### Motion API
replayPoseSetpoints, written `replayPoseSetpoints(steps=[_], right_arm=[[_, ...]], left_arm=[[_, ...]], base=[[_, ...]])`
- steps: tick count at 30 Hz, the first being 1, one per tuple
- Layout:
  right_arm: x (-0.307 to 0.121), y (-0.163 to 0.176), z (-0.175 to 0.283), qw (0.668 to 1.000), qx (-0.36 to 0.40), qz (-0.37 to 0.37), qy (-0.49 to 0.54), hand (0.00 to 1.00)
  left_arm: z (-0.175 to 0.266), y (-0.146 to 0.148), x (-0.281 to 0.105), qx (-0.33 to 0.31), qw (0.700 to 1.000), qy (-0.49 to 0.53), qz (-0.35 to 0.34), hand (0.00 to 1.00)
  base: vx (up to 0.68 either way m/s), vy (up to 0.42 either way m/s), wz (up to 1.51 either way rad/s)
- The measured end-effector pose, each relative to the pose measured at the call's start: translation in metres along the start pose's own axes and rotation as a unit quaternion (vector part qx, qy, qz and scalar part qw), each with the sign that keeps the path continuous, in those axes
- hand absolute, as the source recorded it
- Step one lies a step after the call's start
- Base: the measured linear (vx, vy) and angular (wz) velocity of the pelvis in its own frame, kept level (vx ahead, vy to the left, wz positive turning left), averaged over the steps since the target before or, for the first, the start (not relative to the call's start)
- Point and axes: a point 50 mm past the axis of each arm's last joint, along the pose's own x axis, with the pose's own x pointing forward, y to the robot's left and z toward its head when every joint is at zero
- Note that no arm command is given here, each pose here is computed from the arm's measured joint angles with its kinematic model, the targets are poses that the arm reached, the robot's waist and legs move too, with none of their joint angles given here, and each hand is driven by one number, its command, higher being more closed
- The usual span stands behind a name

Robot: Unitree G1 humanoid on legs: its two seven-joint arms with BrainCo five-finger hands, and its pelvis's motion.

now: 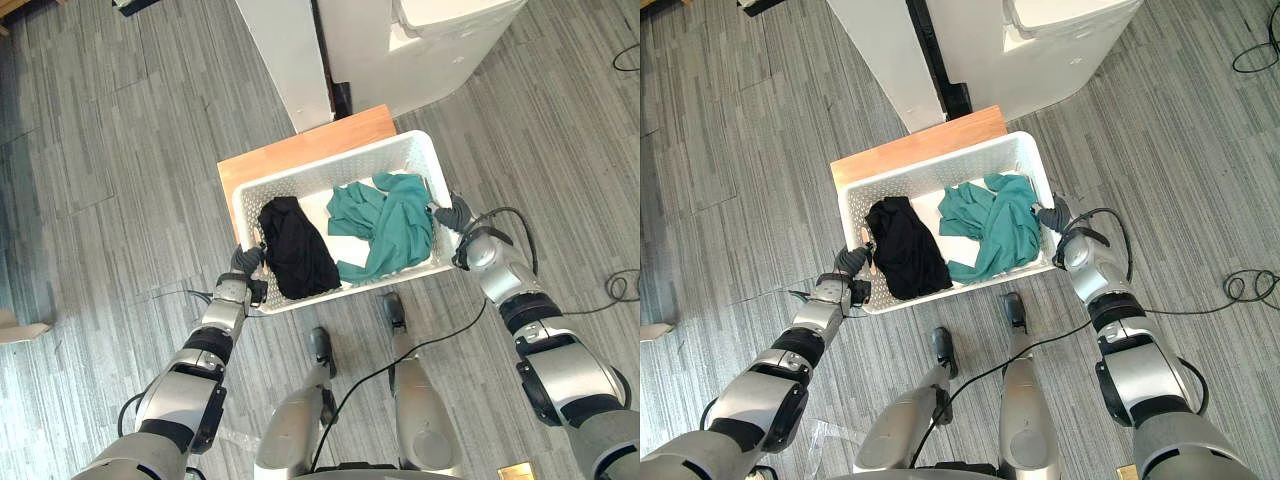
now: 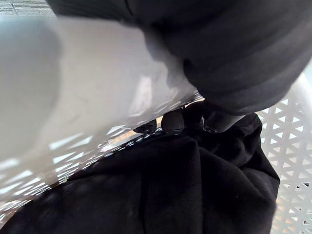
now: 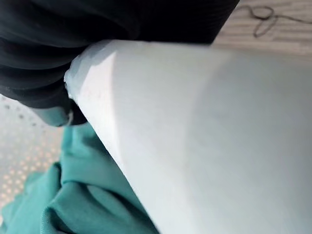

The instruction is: Pick up the laundry basket with both hands and put the clothes into the washing machine.

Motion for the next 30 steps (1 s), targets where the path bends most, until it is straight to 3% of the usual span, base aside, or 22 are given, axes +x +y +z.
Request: replayPoseSetpoints(steps=[7, 12, 21, 30], right_arm=[[-0.034, 0.032, -0.021, 0.999, 0.041, 0.019, 0.012, 1.0], [-0.085, 0.052, -0.048, 0.996, 0.073, 0.034, 0.028, 1.0], [-0.146, 0.052, -0.066, 0.991, 0.128, -0.001, 0.033, 1.0], [-0.179, 0.08, -0.081, 0.982, 0.166, 0.025, 0.084, 1.0]], left_arm=[[-0.031, 0.0, -0.014, -0.002, 0.999, 0.031, -0.01, 1.0], [-0.063, -0.005, -0.042, -0.008, 0.998, 0.042, -0.052, 1.0], [-0.065, -0.008, -0.073, -0.025, 0.996, -0.01, -0.086, 1.0], [-0.11, -0.018, -0.107, -0.054, 0.993, 0.058, -0.09, 1.0]], base=[[0.04, 0.005, -0.02], [0.06, 0.014, -0.03], [0.09, -0.003, -0.15], [0.08, -0.037, -0.46]])
